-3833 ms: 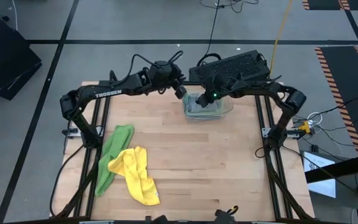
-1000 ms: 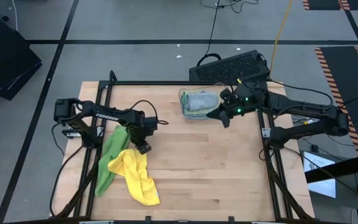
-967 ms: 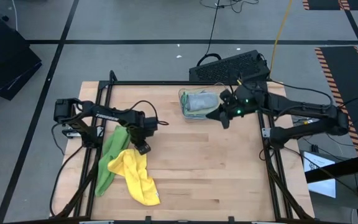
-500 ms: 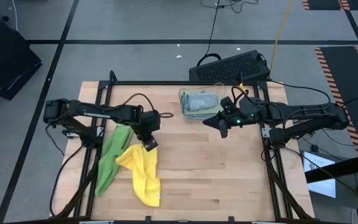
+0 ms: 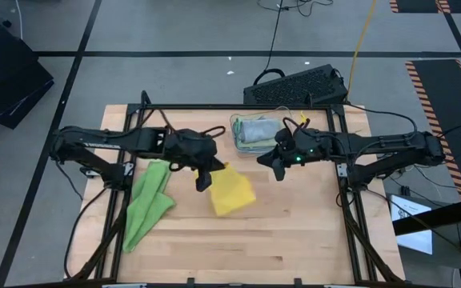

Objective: Fold microfiber towels
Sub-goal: Fold the yellow towel

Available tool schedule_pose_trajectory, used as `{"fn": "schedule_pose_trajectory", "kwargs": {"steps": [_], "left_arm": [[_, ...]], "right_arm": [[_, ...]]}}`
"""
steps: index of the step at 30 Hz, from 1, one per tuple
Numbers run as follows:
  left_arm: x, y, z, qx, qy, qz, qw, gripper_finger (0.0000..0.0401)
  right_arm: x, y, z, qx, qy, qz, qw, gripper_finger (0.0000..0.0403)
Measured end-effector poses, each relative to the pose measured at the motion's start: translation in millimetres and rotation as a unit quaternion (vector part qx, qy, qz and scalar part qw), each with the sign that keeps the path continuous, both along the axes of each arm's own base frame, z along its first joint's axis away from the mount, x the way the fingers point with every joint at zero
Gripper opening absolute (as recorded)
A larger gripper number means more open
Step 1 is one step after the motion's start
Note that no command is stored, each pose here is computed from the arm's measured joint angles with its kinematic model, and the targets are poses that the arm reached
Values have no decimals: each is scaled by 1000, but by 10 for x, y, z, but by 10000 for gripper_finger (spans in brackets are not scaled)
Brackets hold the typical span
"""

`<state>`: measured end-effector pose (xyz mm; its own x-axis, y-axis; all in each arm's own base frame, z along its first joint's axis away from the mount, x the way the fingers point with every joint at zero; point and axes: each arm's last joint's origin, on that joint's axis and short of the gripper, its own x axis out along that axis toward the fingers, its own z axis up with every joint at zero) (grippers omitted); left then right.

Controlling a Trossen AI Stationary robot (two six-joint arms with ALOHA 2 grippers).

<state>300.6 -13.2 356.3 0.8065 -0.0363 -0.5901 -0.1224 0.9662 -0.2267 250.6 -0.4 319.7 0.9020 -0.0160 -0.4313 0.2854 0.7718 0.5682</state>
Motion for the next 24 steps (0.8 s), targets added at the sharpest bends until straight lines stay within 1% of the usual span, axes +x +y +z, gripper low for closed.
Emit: {"fn": "schedule_pose_trajectory", "kwargs": {"steps": [2,4,6,8,11,14,17,20,22,24], "left_arm": [[24,-58,134,15,-40,-4,999,5],[47,-99,225,18,-76,-1,997,4],[66,-143,273,16,-103,8,995,8],[75,-183,304,12,-121,19,992,11],[70,-232,309,3,-124,40,991,7],[61,-258,298,-4,-120,63,991,5],[56,-271,298,-6,-121,86,989,9],[54,-274,299,-11,-124,105,987,4],[54,-271,300,-21,-125,115,985,4],[54,-271,300,-31,-126,121,984,8]], "right_arm": [[-11,6,-21,-7,12,15,1000,62],[-21,4,-39,-19,23,21,999,85],[-35,5,-42,-34,28,30,999,107],[-39,-10,-39,-39,27,43,998,128],[-36,-60,-48,-26,25,87,996,153],[-23,-132,-122,-7,27,129,991,173],[-57,-206,-255,28,36,172,984,188],[-111,-243,-439,53,50,205,976,196],[-138,-242,-577,57,53,223,972,196],[-150,-232,-700,46,42,232,971,196]]}}
